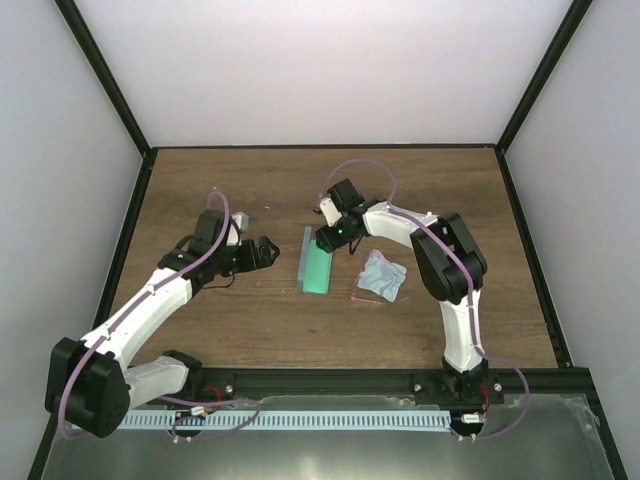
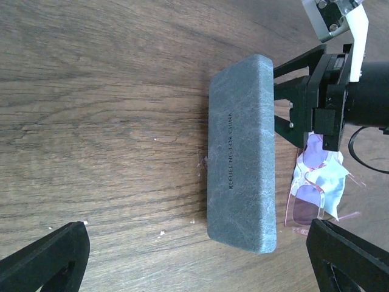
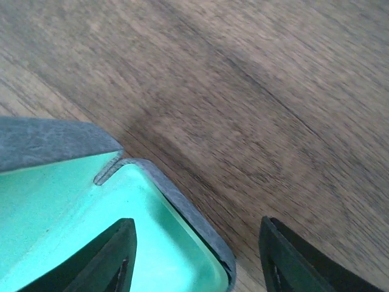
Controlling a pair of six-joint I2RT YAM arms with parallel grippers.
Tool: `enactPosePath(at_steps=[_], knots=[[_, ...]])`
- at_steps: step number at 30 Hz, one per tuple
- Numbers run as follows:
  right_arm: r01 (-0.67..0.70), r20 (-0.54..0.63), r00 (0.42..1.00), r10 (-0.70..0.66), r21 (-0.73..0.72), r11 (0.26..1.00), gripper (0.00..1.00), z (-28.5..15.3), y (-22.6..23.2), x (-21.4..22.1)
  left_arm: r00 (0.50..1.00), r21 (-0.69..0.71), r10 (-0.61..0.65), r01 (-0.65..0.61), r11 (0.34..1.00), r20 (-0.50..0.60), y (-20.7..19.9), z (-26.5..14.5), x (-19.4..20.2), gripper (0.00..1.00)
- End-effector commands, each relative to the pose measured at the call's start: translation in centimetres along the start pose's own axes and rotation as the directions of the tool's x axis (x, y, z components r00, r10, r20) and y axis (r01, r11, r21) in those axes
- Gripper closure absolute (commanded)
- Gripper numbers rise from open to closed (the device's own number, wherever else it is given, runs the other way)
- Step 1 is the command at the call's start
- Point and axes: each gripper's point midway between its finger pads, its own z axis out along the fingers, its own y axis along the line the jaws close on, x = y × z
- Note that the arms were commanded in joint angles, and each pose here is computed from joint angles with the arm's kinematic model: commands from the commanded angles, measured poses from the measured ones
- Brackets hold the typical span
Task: Organize the sunglasses
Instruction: Adjust the sunglasses case at the center of the board.
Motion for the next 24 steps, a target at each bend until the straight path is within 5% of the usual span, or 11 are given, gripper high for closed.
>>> enactPosePath(at_steps=[1,7,14,24], knots=[[0.035,0.017,0.999,-0.036,0.017,0.999,0.47,0.9,0.7,-1.1,1.0,-0.023,0.01,-0.01,1.0,0.002,0.7,-0.3,0.5,0.0],[0.011,0.001,1.0,-0.012,0.033,0.999,0.63,1.3,0.5,0.3,1.0,-0.027,0.004,-0.005,1.0,-0.019,1.2,0.1,1.3,0.0],[-0.062,0.002,0.998,0.062,0.1,0.993,0.97,0.3,-0.4,0.8,1.0,-0.047,0.005,-0.005,0.999,-0.002,1.3,0.2,0.6,0.0],[-0.466,-0.011,0.876,0.482,0.234,0.853,0.99,-0.2,-2.1,1.6,0.988,-0.096,-0.064,0.078,0.992,0.137,2.2,-0.5,-1.7,0.0]])
